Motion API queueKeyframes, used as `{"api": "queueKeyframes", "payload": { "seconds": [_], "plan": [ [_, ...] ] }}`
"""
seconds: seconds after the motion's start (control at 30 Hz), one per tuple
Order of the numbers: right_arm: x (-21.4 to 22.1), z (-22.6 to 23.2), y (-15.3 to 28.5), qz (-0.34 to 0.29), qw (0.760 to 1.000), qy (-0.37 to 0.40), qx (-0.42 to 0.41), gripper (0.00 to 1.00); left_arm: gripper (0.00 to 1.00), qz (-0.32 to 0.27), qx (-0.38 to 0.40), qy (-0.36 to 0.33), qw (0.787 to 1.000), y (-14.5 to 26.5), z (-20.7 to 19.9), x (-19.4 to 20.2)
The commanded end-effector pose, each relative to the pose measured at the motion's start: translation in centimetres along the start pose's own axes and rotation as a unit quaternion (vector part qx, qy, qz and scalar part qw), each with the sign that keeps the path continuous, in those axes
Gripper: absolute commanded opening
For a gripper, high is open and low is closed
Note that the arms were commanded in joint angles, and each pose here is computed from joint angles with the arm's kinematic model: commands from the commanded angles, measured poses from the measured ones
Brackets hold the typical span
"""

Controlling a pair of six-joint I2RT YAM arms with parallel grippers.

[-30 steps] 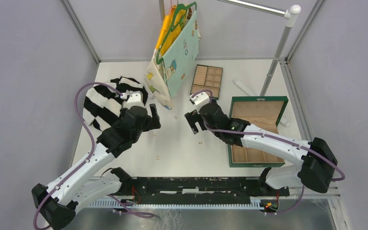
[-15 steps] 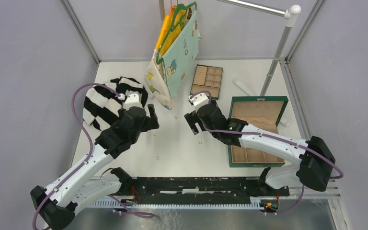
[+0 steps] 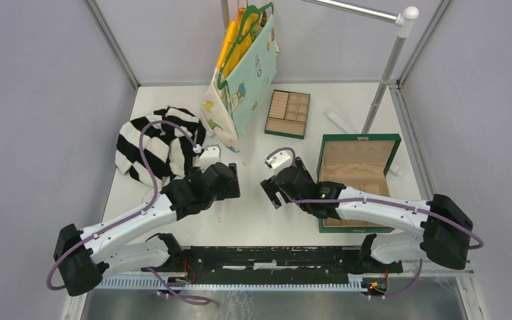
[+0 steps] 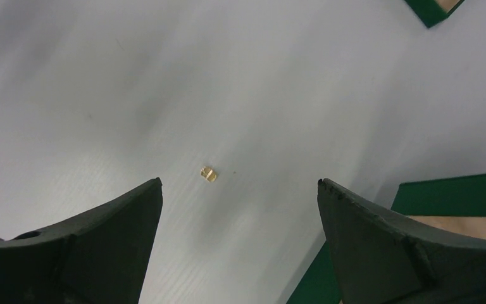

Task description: Organize the mixed jewelry

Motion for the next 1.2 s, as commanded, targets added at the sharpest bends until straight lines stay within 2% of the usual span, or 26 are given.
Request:
{"api": "queueKeyframes", "payload": {
  "seconds": [0.0,0.13,0.43,0.63,0.77,0.83,0.93,1.07,1.17],
  "plan": [
    [4.3,-0.9,-0.1,0.056,0.998,-0.012,-0.010,0.98,1.00,-0.003,-0.043,0.030,0.999,-0.9,-1.0,1.3],
    [5.5,-1.4,0.1,0.052,0.998,-0.026,-0.026,0.98,1.00,-0.004,-0.084,0.027,0.996,-1.5,-1.0,1.2],
    [4.1,-3.6,-0.4,0.048,0.997,-0.053,0.013,0.98,1.00,-0.022,-0.037,0.055,0.998,-1.7,-1.0,-1.0],
    [2.0,-4.9,-1.9,0.032,0.996,-0.071,0.035,0.98,1.00,-0.065,-0.037,-0.013,0.997,-1.3,-3.4,-3.1],
    [-1.6,-3.6,-3.7,0.006,0.998,-0.052,0.019,0.98,1.00,-0.055,-0.026,-0.026,0.998,-1.2,-4.1,-3.4],
    [-3.6,-2.8,-4.7,-0.009,0.999,-0.044,0.010,0.97,1.00,-0.035,-0.032,-0.017,0.999,-0.6,-3.5,-3.6],
    [-6.0,-1.9,-6.8,-0.011,1.000,-0.028,0.009,0.95,1.00,-0.051,-0.031,0.013,0.998,0.6,-1.9,-3.6],
    [-9.3,-1.6,-10.2,-0.015,1.000,-0.014,0.024,0.84,1.00,-0.067,-0.053,0.062,0.994,1.9,1.5,-4.5],
    [-11.6,-2.8,-13.4,0.011,0.998,-0.017,0.058,0.77,1.00,-0.075,-0.090,0.091,0.989,2.7,3.9,-5.1]
  ]
}}
Point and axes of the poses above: each gripper's point midway between its finger pads, its own y axis back along the fingers, its own z axis along the line the jaws close on, x = y × z, the point moved 10 cm from there along y, back along the fingers, and after that the axes turned 12 degrees about -y, right-handed, at the moved point
